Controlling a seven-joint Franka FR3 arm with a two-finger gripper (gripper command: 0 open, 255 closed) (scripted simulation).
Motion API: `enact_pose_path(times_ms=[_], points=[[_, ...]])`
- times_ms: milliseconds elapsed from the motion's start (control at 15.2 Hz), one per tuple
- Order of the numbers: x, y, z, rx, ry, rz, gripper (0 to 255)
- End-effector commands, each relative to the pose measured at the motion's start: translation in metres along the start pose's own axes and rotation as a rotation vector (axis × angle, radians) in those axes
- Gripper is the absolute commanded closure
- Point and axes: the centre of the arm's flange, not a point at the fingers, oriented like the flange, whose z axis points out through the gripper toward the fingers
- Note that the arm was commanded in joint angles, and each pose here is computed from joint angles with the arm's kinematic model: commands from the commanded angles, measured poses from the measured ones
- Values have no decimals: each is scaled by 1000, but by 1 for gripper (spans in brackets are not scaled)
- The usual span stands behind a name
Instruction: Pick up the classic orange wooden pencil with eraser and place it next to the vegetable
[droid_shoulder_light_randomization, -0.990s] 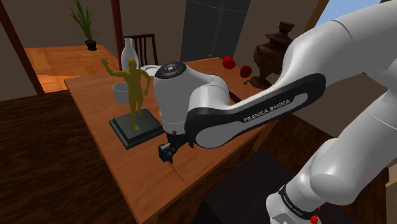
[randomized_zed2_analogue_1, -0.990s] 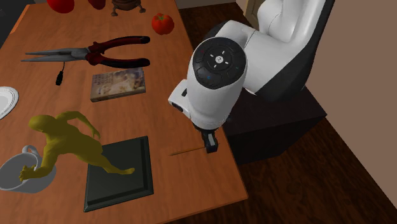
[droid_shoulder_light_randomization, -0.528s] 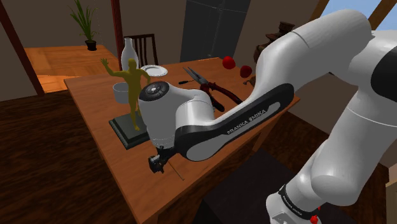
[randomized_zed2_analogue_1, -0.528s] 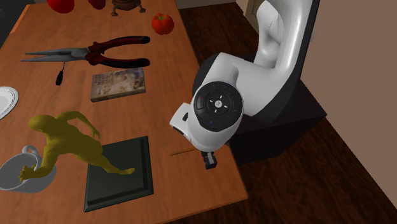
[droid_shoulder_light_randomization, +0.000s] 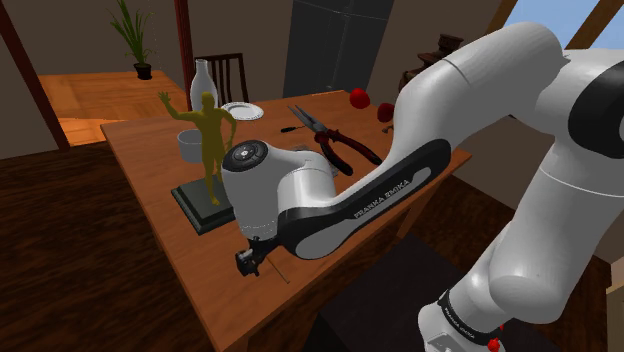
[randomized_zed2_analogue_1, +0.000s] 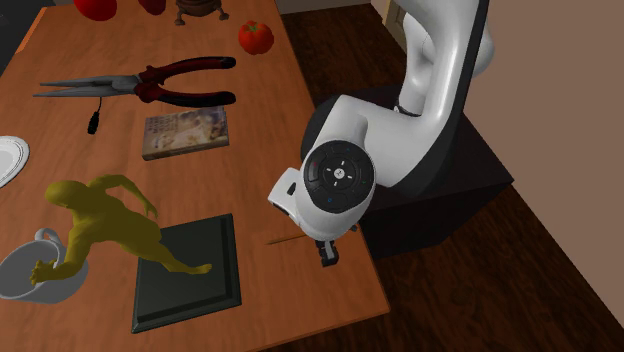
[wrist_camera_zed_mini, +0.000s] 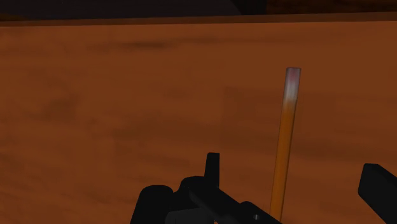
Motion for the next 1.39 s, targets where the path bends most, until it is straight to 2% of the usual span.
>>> enact_pose_path(times_ms=[0, 132, 198, 792, 1320], points=[[0, 0, 0, 0, 0, 0, 0], [0, 0, 0, 0, 0, 0, 0], [0, 0, 0, 0, 0, 0, 255], [0, 0, 0, 0, 0, 0, 255], [-1, 10, -41, 0, 0, 0, 255]])
